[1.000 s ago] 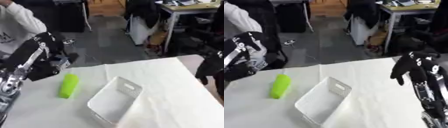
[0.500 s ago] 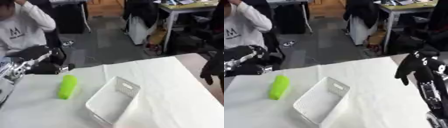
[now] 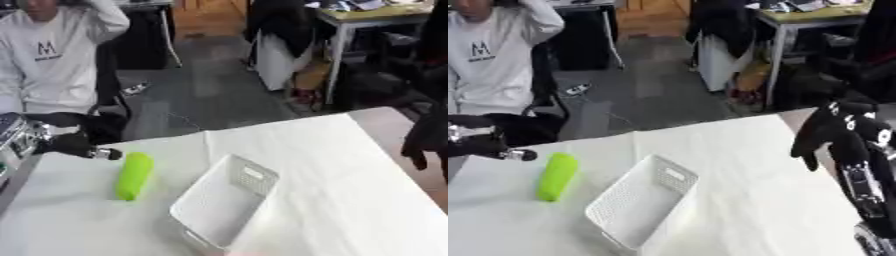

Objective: Pick up objects on the table and place them in the box.

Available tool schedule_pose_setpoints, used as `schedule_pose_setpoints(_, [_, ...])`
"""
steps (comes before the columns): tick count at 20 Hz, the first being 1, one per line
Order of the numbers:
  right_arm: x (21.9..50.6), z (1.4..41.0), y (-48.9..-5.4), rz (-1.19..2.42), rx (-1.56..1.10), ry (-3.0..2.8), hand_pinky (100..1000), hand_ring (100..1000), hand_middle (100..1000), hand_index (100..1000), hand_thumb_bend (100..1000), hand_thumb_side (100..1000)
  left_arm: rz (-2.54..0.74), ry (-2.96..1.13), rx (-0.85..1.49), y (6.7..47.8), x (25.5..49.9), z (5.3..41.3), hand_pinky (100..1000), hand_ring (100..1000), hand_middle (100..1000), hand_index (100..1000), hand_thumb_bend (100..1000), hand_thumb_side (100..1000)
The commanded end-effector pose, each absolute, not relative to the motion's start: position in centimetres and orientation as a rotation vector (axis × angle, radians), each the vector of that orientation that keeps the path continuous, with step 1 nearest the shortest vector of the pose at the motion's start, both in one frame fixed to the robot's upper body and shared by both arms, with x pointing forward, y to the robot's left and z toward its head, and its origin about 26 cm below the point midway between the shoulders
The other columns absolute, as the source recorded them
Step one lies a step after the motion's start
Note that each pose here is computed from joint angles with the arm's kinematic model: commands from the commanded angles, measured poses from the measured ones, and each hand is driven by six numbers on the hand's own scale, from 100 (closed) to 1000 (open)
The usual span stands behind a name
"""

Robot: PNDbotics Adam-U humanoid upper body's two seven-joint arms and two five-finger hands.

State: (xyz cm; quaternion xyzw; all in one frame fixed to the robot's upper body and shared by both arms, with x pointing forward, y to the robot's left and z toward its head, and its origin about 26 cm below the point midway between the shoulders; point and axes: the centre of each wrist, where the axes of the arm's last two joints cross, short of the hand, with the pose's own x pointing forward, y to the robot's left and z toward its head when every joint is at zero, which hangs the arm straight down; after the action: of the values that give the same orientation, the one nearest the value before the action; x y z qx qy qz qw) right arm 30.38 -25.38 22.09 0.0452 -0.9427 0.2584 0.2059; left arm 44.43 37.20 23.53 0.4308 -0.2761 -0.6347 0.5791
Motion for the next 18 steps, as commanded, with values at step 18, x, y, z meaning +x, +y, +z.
schedule_pose_setpoints(18, [30.3, 22.9, -25.4, 0.766, 0.127, -2.642, 149, 393, 459, 515, 100, 679, -1.556, -0.594, 0.909, 36.1, 46.1, 24.2, 401, 683, 768, 681, 678, 1000])
